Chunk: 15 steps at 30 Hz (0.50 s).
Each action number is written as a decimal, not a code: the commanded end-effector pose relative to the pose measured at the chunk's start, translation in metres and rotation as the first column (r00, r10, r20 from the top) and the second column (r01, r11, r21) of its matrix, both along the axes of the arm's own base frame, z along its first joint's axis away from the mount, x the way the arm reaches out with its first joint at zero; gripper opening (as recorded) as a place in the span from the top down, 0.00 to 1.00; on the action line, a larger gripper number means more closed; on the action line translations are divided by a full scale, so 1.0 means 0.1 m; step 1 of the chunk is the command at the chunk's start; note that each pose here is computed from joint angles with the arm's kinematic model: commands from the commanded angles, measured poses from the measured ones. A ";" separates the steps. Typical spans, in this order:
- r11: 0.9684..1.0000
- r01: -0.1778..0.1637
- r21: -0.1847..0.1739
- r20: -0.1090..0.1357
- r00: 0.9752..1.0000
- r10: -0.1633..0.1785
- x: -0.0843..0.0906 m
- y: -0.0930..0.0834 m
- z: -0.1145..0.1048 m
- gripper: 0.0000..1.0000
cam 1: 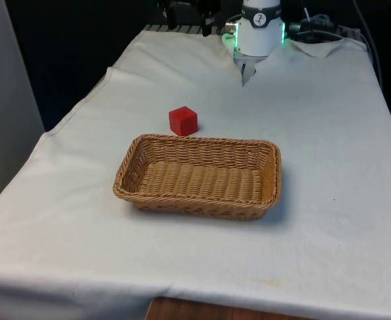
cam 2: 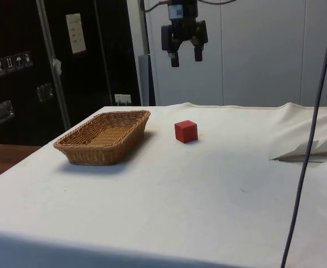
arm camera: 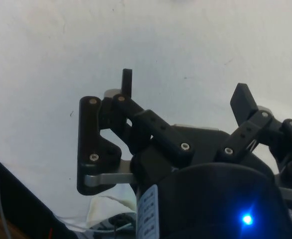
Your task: Pick up the cube and place it into the basket.
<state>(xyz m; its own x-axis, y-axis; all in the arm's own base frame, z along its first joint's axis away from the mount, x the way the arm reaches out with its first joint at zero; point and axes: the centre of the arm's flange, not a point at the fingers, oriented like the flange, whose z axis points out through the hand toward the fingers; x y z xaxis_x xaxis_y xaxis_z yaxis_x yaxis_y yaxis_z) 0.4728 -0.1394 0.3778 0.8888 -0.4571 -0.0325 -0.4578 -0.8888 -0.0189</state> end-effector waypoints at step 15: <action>1.000 0.004 -0.004 -0.005 1.000 -0.004 0.05 -0.03 -0.04 0.00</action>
<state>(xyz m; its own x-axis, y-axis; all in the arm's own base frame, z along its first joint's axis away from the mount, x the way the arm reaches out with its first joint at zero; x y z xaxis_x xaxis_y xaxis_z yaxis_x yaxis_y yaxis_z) 0.4769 -0.1421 0.3755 0.8870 -0.4606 -0.0330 -0.4611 -0.8873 -0.0105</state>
